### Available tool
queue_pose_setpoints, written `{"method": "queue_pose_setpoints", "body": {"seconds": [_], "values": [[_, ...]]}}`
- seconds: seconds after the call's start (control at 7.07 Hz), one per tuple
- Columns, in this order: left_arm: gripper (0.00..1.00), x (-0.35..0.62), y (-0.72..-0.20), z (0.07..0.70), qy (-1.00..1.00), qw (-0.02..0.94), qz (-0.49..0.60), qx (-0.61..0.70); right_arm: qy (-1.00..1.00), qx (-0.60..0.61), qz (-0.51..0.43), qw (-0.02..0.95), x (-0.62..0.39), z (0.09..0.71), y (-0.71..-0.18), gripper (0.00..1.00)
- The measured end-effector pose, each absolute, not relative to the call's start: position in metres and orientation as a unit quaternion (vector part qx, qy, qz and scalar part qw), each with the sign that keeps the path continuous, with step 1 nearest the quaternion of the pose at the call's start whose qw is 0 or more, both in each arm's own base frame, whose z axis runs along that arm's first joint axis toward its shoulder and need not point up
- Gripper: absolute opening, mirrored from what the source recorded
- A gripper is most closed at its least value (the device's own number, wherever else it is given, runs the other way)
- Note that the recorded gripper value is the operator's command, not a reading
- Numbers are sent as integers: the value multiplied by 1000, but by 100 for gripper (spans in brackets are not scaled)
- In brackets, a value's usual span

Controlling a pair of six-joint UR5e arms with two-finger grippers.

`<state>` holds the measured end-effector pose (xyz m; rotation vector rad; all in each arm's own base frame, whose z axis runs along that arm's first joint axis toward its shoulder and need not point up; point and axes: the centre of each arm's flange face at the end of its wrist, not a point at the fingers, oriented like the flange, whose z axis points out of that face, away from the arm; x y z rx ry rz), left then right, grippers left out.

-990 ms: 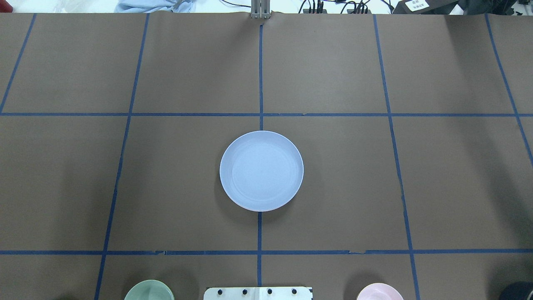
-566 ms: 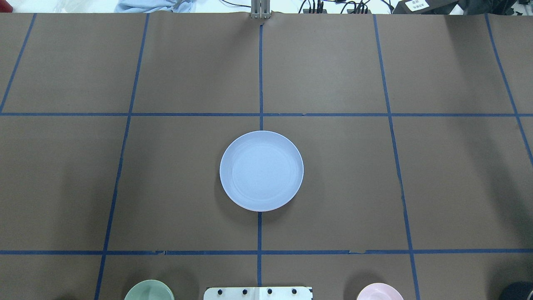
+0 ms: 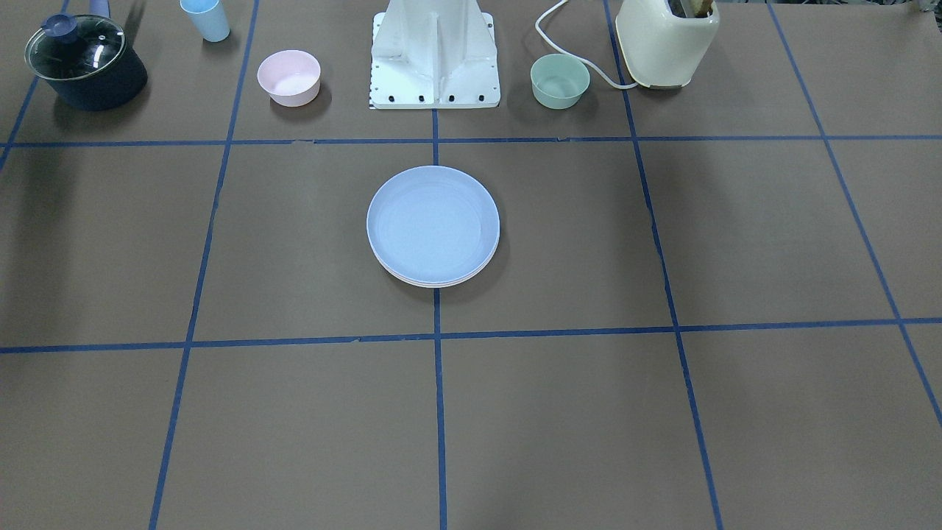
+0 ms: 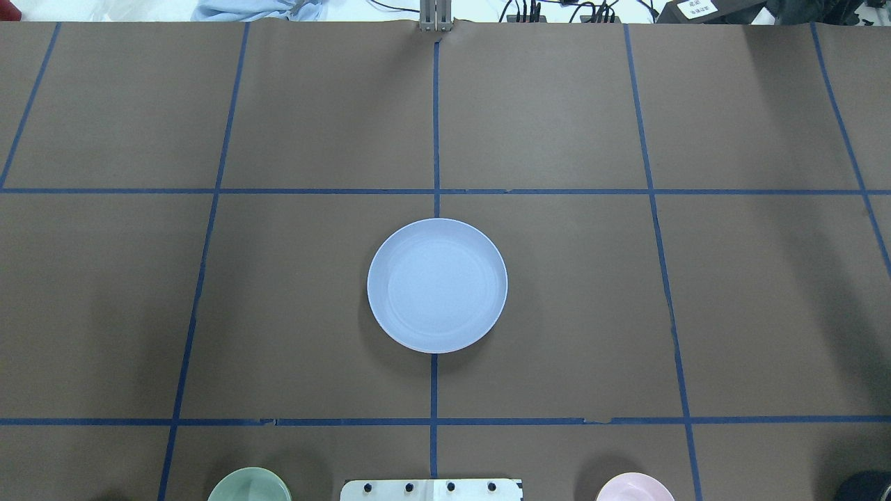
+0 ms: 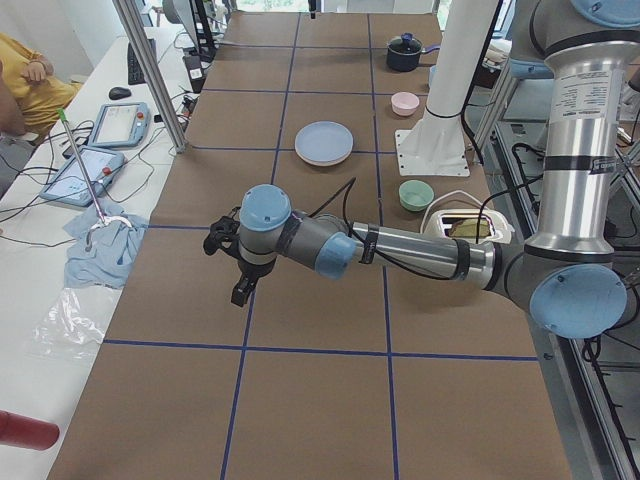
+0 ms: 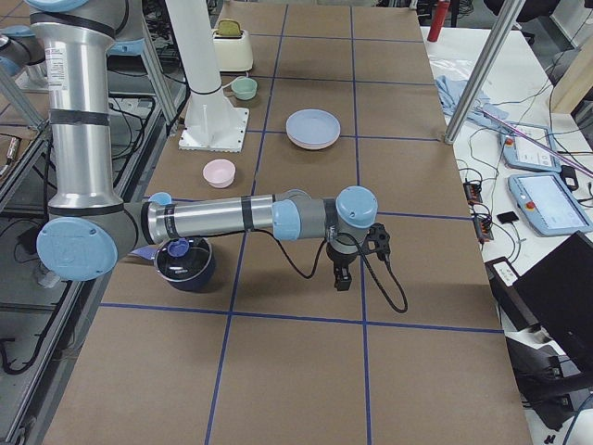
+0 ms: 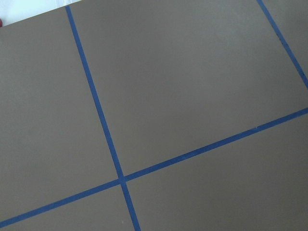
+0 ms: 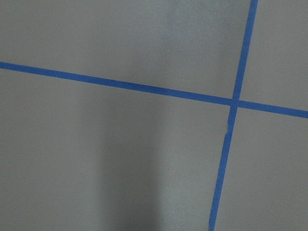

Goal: Stack three plates with pink and blue

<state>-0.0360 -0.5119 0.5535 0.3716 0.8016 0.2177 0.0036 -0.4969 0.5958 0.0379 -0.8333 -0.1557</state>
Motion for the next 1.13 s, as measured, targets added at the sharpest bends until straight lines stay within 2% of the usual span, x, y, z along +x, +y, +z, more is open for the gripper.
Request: {"method": "queue_pose_setpoints", "body": {"seconds": [0.42,1.13], "values": [[99,-36,-511,549,387,899,103,175,-405,2,-33,914,7,597,-495,100],[99,-36,-509,540,387,898,105,182,-404,0,-24,914,7,596,-495,100]]}}
